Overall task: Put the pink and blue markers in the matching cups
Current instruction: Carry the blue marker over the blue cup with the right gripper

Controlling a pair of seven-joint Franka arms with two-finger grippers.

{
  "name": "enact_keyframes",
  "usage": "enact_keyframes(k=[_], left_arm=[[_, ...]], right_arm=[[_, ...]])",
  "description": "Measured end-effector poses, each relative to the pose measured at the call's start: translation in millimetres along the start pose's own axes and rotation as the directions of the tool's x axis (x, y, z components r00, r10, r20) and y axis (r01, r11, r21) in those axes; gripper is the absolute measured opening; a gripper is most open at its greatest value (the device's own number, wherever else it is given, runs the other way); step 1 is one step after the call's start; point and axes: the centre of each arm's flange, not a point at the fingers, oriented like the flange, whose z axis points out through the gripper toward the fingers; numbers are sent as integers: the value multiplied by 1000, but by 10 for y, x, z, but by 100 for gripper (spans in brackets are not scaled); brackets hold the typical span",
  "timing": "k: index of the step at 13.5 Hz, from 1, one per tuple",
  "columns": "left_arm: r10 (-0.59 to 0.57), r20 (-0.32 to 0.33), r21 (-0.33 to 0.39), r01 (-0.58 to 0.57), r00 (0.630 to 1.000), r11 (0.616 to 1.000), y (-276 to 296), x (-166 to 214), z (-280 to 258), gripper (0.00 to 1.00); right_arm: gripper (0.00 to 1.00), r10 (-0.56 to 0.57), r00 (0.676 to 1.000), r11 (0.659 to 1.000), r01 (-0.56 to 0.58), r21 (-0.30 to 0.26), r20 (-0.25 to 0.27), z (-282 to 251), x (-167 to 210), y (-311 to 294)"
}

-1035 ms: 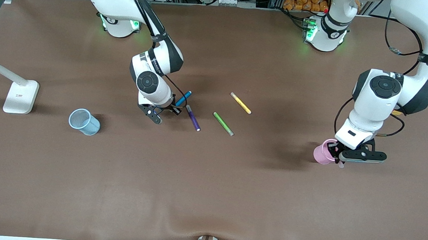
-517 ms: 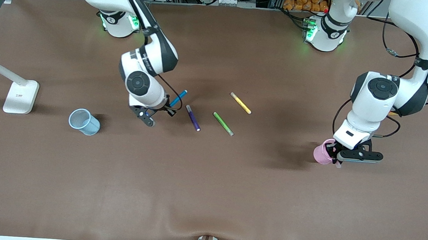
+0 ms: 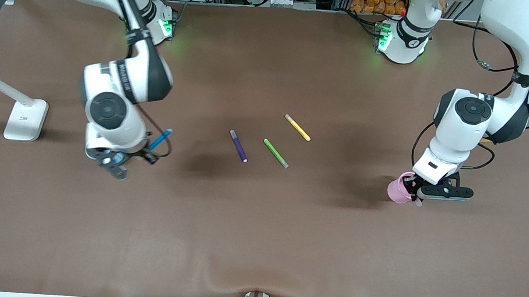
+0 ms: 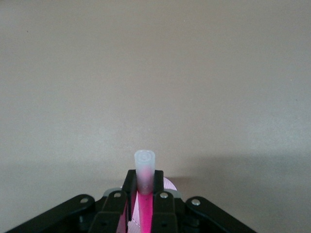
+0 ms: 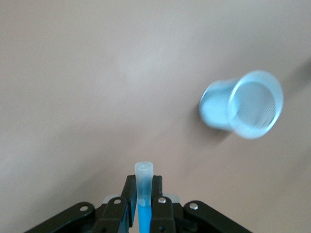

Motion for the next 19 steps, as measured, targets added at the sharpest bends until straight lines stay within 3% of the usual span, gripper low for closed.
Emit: enact_keyframes(k=[3,6,11,12,15,19], left_arm=[[3,-7,-11,-3,1000,1000,17,-71,43,17],[3,-4,-12,-3,1000,1000,18,-92,57,17],[4,8,-12,-4,1000,1000,20,-125,112,17],[4,10,-12,-4,1000,1000,20,-131,125,23],[1,6,-12,-1,1000,1000,5,-123,126,56],[-5,-29,-10,5,1000,1000,-64,27,34,99]], right_arm=[[16,-77,996,997,76,-25,-53,-19,428,387],[16,-139,981,986,124,-107,-137,-88,631,620],[16,-177,959,983,159,-96,-221,127,690,835],[16,-185,954,982,169,-86,-236,268,699,929],[16,-218,934,976,206,-71,-283,570,690,1122],[16,-247,920,969,239,-65,-304,709,621,1190]])
